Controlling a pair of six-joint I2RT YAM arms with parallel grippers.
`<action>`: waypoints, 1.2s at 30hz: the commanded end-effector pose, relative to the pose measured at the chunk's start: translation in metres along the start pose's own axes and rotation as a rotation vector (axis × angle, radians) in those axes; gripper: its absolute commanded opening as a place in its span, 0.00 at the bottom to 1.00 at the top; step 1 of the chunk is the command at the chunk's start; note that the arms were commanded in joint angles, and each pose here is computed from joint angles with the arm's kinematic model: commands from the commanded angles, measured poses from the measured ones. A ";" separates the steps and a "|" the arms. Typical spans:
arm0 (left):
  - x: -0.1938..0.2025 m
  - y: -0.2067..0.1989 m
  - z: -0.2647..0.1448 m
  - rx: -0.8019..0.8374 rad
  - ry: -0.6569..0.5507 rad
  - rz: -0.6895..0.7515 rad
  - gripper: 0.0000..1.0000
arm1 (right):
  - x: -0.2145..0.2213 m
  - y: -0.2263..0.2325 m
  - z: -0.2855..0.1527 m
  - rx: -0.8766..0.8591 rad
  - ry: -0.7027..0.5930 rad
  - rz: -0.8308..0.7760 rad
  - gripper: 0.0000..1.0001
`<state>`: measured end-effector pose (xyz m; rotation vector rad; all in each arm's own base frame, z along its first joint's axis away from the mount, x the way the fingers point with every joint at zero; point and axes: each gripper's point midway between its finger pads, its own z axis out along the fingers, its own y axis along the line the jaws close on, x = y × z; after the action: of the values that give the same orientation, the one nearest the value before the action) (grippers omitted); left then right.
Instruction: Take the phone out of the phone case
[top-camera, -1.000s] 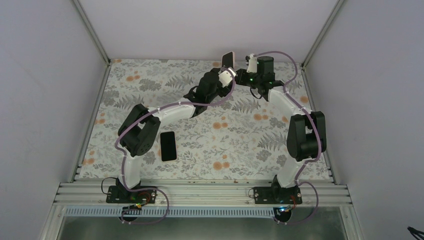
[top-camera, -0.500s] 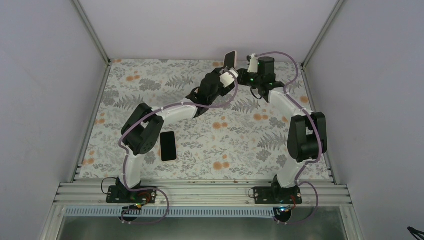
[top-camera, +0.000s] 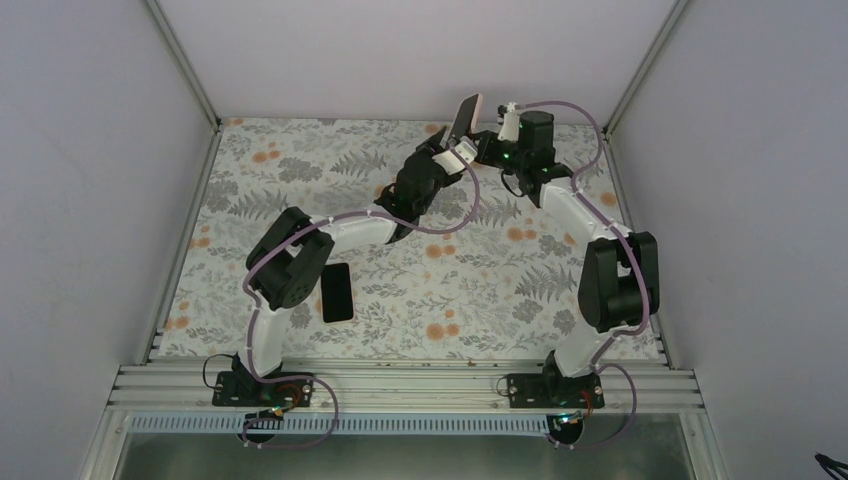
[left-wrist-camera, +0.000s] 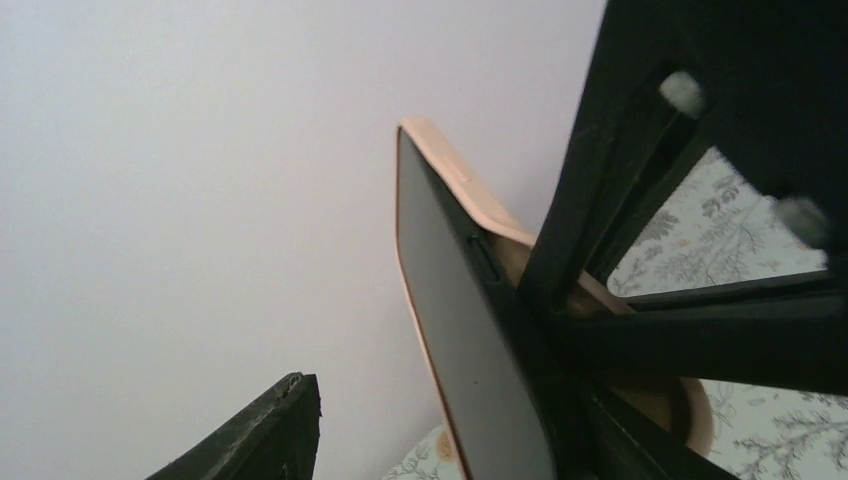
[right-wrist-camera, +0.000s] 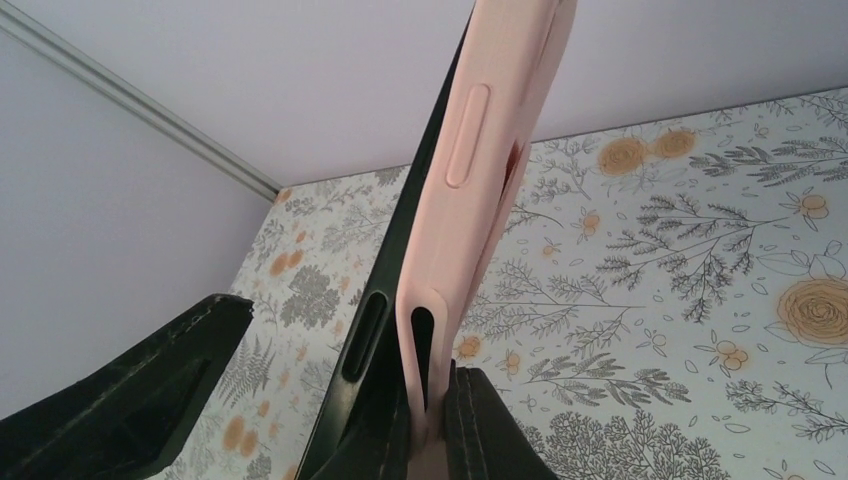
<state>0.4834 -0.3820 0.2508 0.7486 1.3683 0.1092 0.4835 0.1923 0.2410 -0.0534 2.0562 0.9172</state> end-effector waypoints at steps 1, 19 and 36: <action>0.068 0.061 0.013 -0.230 0.160 0.031 0.56 | 0.003 0.059 -0.026 -0.200 0.041 -0.004 0.03; 0.072 0.034 0.035 -0.073 0.184 -0.062 0.41 | 0.008 0.082 -0.030 -0.273 0.061 -0.007 0.03; 0.071 0.048 0.049 0.015 0.178 -0.124 0.09 | 0.020 0.075 -0.020 -0.282 0.125 -0.041 0.03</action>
<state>0.5059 -0.4058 0.2342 0.8187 1.4866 -0.1232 0.4879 0.1826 0.2422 0.0316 2.0366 0.9081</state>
